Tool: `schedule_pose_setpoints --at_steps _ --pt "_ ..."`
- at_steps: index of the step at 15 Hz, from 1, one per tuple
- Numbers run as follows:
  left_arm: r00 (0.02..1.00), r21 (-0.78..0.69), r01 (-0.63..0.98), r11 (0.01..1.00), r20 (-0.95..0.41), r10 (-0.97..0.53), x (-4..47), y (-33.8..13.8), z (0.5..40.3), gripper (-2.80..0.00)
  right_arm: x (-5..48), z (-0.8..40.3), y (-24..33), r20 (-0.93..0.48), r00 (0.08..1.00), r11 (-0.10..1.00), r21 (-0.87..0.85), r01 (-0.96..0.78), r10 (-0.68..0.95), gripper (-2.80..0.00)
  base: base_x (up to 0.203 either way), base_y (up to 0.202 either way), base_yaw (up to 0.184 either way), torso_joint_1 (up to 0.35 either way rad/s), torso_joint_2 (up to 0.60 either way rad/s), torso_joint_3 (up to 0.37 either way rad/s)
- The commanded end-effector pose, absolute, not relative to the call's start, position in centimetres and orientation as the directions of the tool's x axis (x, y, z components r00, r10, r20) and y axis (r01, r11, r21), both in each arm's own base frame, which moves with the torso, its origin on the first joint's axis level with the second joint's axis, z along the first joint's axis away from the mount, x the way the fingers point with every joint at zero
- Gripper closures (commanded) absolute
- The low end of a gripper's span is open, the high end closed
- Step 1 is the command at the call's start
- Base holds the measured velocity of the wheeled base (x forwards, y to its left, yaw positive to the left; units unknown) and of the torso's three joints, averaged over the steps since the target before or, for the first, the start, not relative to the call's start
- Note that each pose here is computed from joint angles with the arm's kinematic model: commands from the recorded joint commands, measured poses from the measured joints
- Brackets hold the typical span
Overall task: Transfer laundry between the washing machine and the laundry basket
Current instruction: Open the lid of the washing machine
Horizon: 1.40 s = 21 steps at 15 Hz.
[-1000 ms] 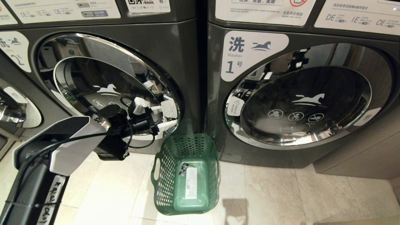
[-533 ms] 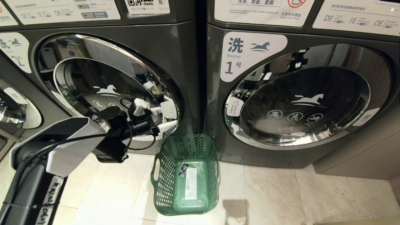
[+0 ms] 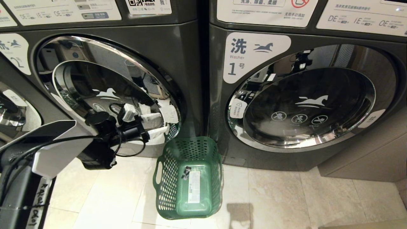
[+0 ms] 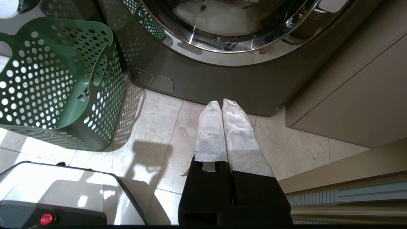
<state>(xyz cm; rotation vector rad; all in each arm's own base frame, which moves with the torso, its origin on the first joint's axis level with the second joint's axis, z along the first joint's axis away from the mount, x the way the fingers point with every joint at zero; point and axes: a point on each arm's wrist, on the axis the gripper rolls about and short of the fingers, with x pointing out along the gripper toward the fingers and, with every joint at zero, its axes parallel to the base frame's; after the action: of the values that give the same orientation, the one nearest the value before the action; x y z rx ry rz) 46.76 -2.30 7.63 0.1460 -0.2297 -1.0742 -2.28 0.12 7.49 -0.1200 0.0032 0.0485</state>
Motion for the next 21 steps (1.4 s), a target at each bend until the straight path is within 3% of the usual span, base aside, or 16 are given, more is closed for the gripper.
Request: schedule_pose_setpoints --at_steps 1,6,12,16,21 --pt "0.470 0.241 0.842 0.483 0.113 -0.875 46.5 -1.4 7.6 -2.80 -2.3 7.5 0.1 -0.006 0.999 0.991 -0.121 -0.049 0.049 0.00 0.000 0.000 0.000 0.000 0.00 0.000" --pt "0.501 0.272 0.810 0.519 0.137 -0.854 45.0 -1.0 9.2 -2.80 -2.3 7.5 0.1 -0.008 0.999 0.991 -0.121 -0.050 0.049 0.00 0.000 0.000 0.000 0.000 0.00 0.000" --pt "0.608 0.173 0.768 0.617 0.109 -0.787 35.0 0.3 14.2 -2.80 -2.3 7.5 0.1 -0.006 0.999 0.991 -0.121 -0.049 0.049 0.00 0.000 0.000 0.000 0.000 0.00 0.000" --pt "0.715 0.188 0.634 0.750 0.228 -0.661 26.7 1.6 20.8 -2.80 -2.3 7.5 0.1 -0.006 0.999 0.991 -0.121 -0.049 0.049 0.00 0.000 0.000 0.000 0.000 0.00 0.000" --pt "0.804 0.088 0.375 0.923 0.465 -0.371 18.7 4.0 27.0 -2.80 -2.3 7.5 0.1 -0.006 0.999 0.991 -0.121 -0.049 0.049 0.00 0.000 0.000 0.000 0.000 0.00 0.000"
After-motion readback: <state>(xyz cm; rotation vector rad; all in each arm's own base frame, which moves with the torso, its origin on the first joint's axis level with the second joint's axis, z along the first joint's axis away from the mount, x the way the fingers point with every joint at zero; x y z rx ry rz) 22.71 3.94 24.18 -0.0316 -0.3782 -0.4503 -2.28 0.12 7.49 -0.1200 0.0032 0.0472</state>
